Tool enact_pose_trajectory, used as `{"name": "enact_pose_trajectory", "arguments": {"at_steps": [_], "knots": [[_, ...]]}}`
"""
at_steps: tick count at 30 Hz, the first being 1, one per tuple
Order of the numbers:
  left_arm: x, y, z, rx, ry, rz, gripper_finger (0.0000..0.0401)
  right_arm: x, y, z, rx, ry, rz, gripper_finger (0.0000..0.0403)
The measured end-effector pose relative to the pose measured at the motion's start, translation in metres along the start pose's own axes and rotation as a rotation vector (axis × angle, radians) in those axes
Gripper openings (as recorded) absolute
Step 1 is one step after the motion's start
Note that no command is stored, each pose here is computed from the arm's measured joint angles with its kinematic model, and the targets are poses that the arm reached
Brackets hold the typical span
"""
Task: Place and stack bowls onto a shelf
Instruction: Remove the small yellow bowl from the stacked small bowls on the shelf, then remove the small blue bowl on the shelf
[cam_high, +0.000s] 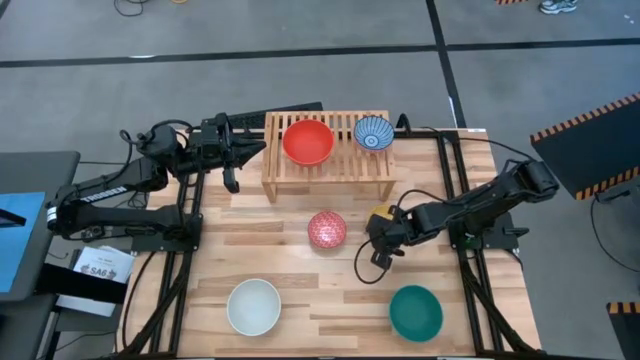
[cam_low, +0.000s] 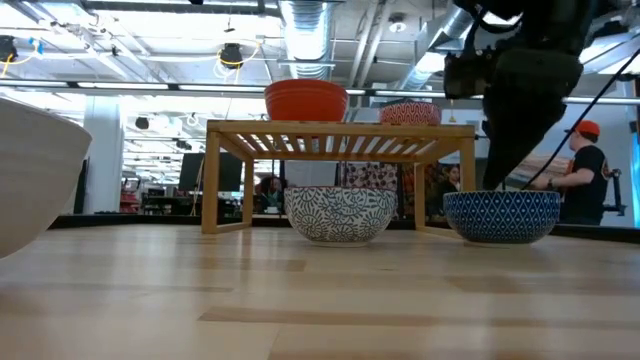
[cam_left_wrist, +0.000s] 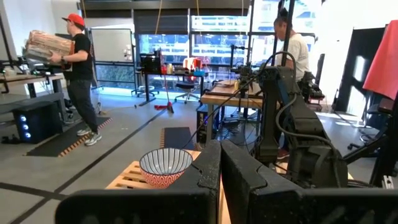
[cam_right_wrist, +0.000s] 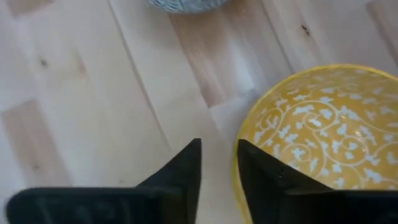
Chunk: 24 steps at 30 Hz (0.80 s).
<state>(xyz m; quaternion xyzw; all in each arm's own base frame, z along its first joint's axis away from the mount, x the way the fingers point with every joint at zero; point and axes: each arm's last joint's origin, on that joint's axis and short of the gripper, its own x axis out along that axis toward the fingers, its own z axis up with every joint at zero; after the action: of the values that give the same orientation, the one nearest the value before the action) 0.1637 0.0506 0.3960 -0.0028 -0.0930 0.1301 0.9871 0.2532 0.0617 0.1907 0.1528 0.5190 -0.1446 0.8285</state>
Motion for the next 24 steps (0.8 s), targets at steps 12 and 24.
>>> {"name": "enact_pose_trajectory", "arguments": {"at_steps": [12,24], "knots": [[0.0,0.0,0.0,0.0,0.0,-0.001,0.0,-0.027,0.006,0.017,-0.116,0.095,0.057,0.0253],[0.0,-0.001,-0.001,-0.024,0.016,-0.051,0.0,-0.093,-0.029,0.003,0.038,-0.194,-0.003,0.0255]]}}
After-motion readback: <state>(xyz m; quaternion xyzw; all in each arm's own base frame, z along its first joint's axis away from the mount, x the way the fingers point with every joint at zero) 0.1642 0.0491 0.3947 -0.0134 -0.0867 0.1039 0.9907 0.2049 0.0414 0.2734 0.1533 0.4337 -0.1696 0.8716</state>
